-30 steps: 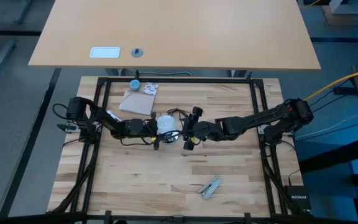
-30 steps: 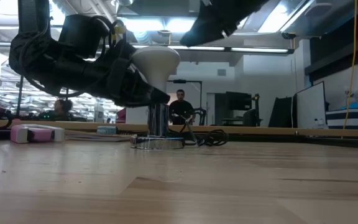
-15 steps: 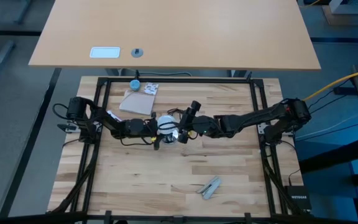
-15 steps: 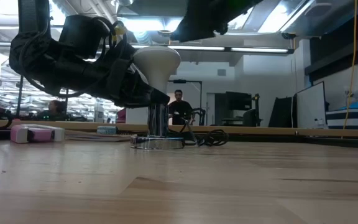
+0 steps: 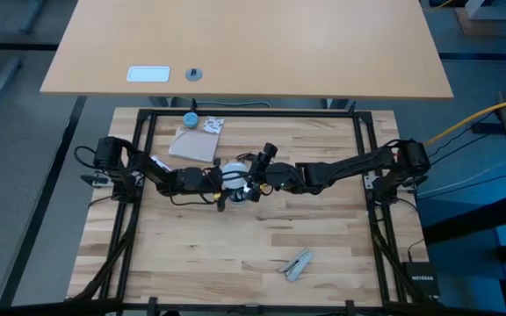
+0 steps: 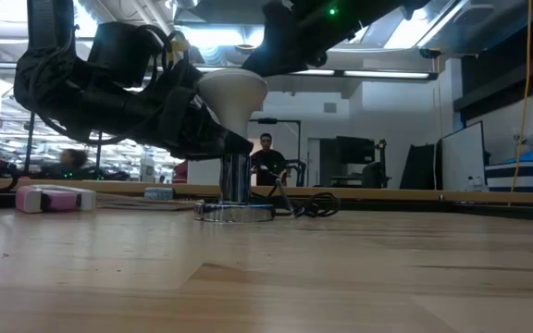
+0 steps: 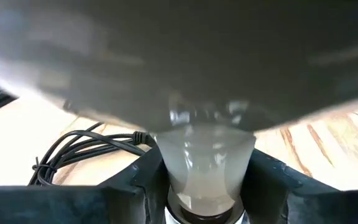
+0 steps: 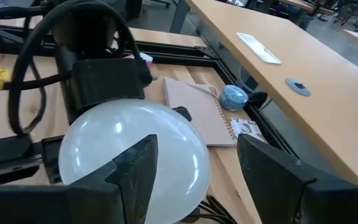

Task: Screw lightbulb
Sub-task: Insert the light bulb into the lamp

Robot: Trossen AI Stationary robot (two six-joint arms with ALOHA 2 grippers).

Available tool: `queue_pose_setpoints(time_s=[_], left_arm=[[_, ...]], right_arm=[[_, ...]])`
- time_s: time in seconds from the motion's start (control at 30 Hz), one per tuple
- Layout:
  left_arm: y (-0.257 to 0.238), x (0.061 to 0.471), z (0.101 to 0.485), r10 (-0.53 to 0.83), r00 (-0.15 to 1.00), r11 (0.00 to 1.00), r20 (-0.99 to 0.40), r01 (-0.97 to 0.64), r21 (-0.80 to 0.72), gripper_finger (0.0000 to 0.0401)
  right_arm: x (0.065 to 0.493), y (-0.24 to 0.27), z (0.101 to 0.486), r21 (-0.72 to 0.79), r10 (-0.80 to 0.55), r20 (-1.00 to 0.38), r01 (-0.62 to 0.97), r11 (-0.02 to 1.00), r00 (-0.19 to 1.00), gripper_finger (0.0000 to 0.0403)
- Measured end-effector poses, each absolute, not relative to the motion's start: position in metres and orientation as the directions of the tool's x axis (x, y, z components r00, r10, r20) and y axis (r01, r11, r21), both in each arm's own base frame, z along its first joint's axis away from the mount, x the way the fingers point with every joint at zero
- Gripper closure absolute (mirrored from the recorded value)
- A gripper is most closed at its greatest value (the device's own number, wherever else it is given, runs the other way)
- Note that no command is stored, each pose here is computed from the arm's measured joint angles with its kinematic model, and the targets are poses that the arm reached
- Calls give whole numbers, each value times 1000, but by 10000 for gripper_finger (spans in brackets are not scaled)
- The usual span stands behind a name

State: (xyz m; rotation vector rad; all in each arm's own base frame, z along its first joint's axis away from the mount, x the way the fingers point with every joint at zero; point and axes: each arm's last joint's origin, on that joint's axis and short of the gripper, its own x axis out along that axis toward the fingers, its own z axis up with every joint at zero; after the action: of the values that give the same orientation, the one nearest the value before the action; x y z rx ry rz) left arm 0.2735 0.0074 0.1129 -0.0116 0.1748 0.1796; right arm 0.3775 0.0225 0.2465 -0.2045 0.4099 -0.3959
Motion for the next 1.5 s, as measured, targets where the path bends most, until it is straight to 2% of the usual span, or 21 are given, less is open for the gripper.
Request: queue_pose_setpoints(time_s=[0.17, 0.53, 1.0, 1.5], left_arm=[[7, 274, 116, 175, 974, 984, -144, -177, -1, 240], [3, 274, 118, 161, 979, 987, -124, -163, -4, 191], [3, 274, 120, 163, 979, 985, -121, -167, -31, 253], [2, 273, 125, 158, 981, 986, -113, -163, -33, 228]], right_arm=[[377, 23, 246, -263, -404, -358, 324, 909, 842, 178], [376, 23, 245, -268, -404, -369, 320, 909, 837, 178], [375, 23, 244, -262, -404, -386, 322, 910, 829, 178], [375, 23, 242, -266, -417, -391, 333, 905, 821, 178]])
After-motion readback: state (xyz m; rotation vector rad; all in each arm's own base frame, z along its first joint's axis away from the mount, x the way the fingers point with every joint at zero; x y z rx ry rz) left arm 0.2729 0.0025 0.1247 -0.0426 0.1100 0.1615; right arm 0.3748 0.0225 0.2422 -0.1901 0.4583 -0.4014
